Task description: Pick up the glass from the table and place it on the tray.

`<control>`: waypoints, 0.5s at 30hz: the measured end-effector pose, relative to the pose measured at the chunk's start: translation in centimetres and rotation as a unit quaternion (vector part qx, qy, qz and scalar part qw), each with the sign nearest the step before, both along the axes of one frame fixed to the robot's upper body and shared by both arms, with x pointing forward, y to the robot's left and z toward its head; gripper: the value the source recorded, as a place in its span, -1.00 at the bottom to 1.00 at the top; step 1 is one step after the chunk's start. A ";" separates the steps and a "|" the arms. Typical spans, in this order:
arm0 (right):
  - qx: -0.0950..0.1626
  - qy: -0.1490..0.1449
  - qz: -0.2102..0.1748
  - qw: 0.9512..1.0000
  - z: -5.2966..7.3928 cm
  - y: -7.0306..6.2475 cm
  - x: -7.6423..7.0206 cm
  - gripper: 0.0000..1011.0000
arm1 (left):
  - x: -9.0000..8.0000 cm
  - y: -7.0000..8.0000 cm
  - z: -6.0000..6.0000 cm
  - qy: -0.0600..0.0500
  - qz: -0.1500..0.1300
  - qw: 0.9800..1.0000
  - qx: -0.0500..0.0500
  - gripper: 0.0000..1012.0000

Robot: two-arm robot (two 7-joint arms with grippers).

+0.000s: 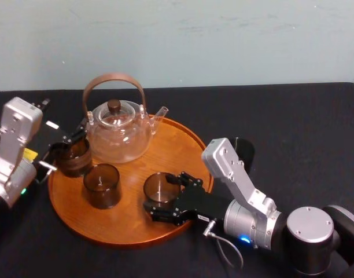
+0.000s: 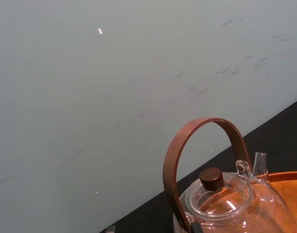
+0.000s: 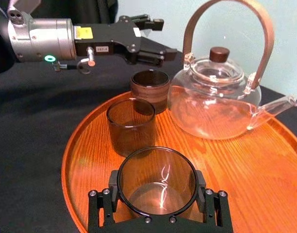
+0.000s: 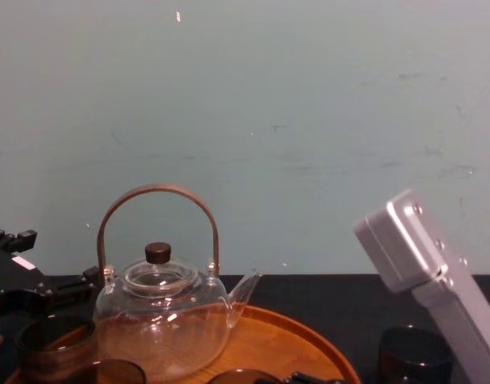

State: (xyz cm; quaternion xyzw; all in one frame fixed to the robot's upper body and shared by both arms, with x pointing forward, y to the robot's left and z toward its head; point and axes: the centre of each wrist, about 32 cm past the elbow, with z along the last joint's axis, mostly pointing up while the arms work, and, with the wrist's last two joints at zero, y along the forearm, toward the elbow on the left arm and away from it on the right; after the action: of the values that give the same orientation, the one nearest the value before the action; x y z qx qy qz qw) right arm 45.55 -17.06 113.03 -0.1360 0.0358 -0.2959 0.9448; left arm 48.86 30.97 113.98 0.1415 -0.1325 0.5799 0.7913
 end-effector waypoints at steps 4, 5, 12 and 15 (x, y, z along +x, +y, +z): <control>-0.002 0.005 0.000 1.000 -0.3 0.0 0.2 0.79 | 0.0 0.0 0.0 0.000 0.000 1.000 0.000 0.98; -0.002 0.006 0.000 1.000 -0.4 0.0 0.2 0.79 | 0.0 0.0 0.0 0.000 0.000 1.000 0.000 0.98; -0.003 0.007 0.001 1.000 -0.4 0.1 0.2 0.79 | 0.0 0.0 0.0 0.000 0.000 1.000 0.000 0.98; -0.003 0.007 0.000 1.000 -0.4 0.1 0.2 0.79 | 0.0 0.0 0.0 0.000 0.000 1.000 0.000 0.98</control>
State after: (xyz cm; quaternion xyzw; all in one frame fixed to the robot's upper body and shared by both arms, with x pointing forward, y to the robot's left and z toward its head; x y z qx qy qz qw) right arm 45.76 -17.00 112.65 -0.1409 0.0412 -0.2947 0.9443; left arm 48.86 30.97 113.98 0.1415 -0.1325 0.5799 0.7913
